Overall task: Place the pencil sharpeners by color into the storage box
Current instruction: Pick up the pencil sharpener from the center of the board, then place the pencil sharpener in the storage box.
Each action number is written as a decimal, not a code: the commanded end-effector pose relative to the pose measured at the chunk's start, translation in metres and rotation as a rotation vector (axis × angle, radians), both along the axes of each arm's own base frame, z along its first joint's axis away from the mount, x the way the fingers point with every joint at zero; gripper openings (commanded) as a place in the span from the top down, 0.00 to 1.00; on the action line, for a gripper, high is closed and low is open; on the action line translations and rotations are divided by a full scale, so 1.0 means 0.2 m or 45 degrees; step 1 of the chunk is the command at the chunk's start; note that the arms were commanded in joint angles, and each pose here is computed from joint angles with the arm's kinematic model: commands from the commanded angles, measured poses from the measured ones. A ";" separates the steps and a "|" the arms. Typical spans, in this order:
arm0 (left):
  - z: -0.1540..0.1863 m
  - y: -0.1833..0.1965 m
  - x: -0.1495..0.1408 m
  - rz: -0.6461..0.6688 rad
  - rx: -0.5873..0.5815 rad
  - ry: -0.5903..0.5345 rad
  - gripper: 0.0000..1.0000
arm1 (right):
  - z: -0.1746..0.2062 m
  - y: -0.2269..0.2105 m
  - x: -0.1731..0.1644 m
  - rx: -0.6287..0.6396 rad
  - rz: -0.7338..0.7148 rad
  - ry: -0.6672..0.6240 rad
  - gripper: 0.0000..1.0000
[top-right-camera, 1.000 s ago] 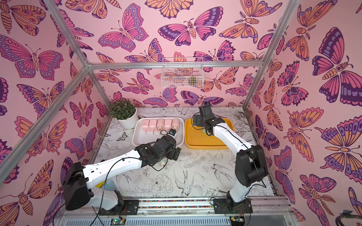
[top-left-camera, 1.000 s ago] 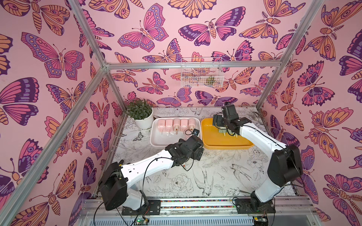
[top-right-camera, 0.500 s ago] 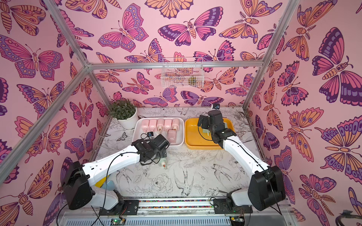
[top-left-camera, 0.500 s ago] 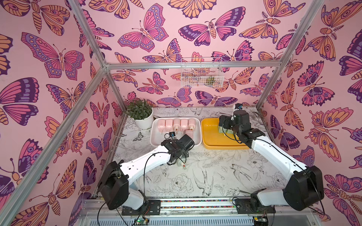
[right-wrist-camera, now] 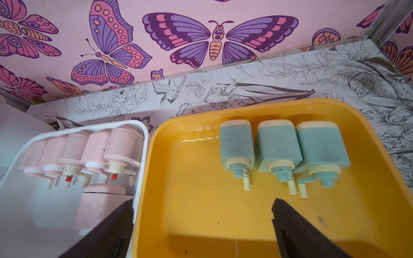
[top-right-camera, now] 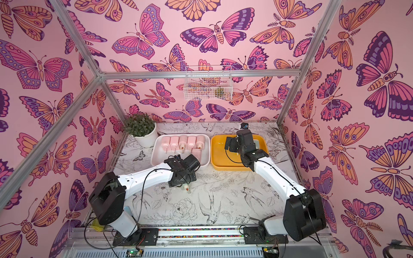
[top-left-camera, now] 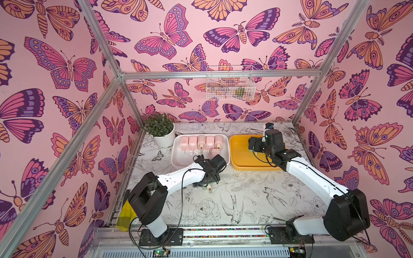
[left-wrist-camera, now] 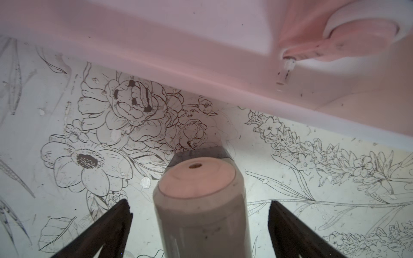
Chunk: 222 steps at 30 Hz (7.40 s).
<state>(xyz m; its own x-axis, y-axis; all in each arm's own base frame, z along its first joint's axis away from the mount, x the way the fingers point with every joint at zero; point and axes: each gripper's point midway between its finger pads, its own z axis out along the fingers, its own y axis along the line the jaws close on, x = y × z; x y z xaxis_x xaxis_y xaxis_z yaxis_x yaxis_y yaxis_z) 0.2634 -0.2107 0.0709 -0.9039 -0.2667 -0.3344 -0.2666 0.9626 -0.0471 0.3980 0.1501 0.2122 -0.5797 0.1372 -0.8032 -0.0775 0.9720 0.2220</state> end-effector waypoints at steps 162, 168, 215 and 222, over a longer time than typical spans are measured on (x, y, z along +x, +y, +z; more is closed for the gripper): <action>0.24 -1.13 1.12 -0.383 -0.426 -0.368 0.99 | -0.25 -0.16 -0.19 0.022 0.262 0.002 0.00; 0.35 -1.07 1.07 -0.329 -0.451 -0.324 1.00 | -0.28 -0.01 -0.12 -0.285 0.560 -0.291 0.04; 0.60 -1.11 0.93 -0.168 -0.812 -0.135 1.00 | -0.17 0.46 0.10 -0.515 0.719 -1.058 0.19; 0.59 -1.10 0.92 -0.161 -0.827 -0.104 1.00 | -0.21 0.48 0.11 -0.571 0.719 -1.049 0.34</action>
<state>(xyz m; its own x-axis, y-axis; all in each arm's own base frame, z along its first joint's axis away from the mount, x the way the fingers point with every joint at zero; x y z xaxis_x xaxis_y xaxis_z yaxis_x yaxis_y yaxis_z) 0.4582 -0.4226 0.1663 -0.9084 -0.3504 -0.2282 -0.1527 0.7860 -0.5991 0.4221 0.2261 0.1538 0.1881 -0.4100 -0.8925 -0.4895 0.7486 -0.4471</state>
